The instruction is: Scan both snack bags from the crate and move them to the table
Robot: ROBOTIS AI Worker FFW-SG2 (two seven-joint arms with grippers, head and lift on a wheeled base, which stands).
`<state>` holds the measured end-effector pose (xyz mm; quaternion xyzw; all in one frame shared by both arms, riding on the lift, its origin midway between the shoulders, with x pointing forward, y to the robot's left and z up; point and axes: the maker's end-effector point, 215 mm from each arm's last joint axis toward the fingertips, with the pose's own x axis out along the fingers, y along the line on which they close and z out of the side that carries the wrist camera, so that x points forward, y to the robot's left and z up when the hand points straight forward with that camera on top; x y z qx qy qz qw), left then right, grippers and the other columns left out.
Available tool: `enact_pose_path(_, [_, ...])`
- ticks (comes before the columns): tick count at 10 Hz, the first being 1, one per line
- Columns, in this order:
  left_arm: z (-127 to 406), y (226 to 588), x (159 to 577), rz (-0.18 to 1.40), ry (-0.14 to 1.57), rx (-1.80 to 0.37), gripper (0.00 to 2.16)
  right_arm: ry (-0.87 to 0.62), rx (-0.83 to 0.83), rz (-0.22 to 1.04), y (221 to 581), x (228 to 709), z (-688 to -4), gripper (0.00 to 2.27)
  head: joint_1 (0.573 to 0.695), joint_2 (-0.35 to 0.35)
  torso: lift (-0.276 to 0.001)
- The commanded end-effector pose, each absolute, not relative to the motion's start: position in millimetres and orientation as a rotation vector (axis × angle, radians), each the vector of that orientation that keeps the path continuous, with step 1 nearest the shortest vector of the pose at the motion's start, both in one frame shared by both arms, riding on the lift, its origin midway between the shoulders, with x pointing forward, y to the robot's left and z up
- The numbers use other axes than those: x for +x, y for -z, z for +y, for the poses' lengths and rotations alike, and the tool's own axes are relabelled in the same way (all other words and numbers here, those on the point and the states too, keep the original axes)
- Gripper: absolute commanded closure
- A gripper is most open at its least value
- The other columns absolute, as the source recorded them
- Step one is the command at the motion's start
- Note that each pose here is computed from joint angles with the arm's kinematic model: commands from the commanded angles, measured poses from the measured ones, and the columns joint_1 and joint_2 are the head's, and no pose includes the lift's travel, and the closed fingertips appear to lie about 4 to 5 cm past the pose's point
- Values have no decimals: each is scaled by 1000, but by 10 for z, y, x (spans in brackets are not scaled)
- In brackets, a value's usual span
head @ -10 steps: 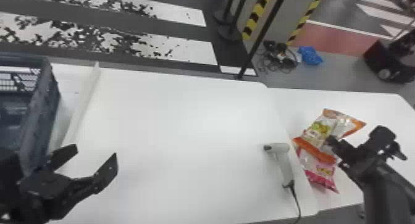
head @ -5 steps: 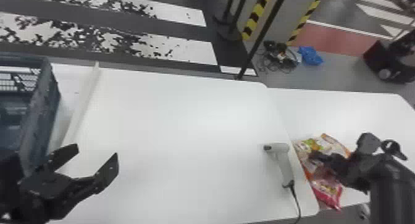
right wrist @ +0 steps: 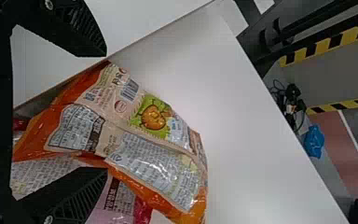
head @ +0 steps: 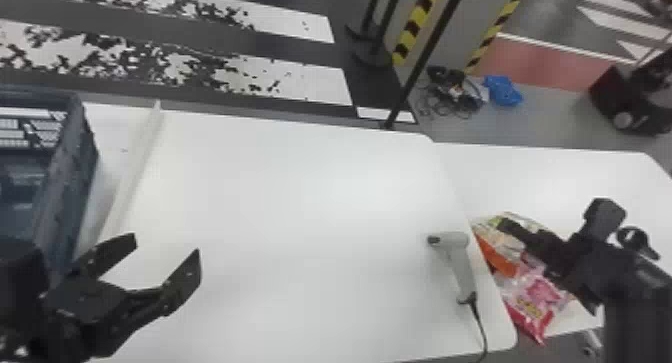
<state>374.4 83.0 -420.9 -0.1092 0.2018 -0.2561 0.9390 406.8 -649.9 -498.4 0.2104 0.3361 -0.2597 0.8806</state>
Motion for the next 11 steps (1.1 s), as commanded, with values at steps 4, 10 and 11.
enact_pose_path(4, [814,4120,3765,390,519,-219,73,392,282,442,3862,3912,-5778,60,695,-350,-87])
enact_pose_path(10, [1103,3507,3564,320,460,-147,73,-19,284,416,3890,3779,-3194,56,695,-350,-87])
enact_pose_path(11, [1139,3490,3435,333,440,-153,73,-54,248,335,3706,3761,-2862,56,695,-350,-87])
